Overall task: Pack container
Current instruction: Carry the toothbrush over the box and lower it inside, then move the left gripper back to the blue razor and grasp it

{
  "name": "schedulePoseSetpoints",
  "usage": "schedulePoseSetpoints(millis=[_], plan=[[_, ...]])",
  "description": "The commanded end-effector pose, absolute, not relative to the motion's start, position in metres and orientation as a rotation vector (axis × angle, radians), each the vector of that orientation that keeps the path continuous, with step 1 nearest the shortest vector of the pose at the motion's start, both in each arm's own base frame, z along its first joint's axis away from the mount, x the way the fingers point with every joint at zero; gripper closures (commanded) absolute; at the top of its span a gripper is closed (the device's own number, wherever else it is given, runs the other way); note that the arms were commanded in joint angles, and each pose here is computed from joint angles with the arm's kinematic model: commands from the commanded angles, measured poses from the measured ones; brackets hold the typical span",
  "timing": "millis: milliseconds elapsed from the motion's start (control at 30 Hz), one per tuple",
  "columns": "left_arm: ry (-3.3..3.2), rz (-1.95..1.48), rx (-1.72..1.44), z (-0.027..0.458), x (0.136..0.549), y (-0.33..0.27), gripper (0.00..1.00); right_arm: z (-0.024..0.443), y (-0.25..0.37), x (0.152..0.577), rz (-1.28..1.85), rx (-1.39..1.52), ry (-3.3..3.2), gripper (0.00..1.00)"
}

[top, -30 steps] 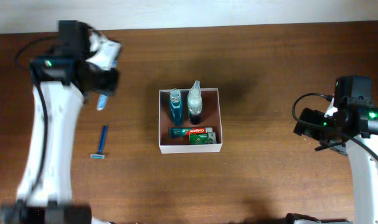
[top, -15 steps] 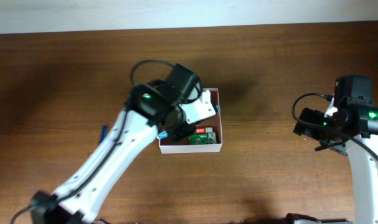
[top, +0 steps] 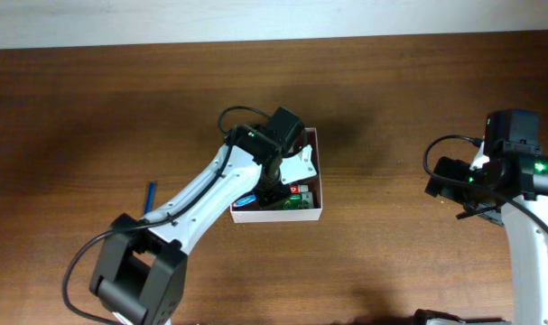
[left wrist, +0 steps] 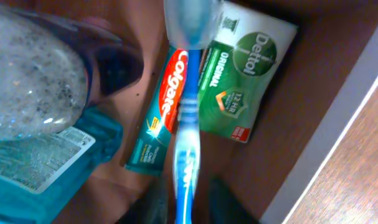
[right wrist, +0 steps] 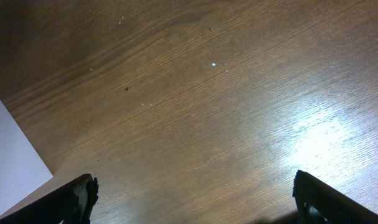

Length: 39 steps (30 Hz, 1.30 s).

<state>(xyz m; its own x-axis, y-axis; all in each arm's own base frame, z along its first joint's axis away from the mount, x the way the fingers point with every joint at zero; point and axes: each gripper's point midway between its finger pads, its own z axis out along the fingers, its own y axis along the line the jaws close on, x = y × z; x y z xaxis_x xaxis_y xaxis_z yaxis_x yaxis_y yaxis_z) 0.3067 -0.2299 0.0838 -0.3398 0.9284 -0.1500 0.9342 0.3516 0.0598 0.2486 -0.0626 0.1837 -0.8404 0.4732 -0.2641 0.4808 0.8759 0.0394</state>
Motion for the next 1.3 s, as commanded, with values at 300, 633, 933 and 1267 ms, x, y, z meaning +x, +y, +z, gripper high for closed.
schedulePoseSetpoints(millis=[300,633,933,1267], plan=[[2.378,0.153,1.249,0.203,0.320,-0.183,0.01,0.182,-0.066,0.250,-0.053,0.676,2.786,0.01],[2.643,0.228,0.356,0.223,0.332,-0.012,0.01,0.182,-0.065,0.250,-0.055,0.655,2.795,0.01],[2.927,0.235,0.082,0.095,0.334,0.061,0.01,0.182,-0.065,0.250,-0.054,0.655,2.796,0.01],[3.209,0.001,0.097,-0.002,0.318,0.043,0.01,0.182,-0.065,0.250,-0.054,0.655,2.796,0.01]])
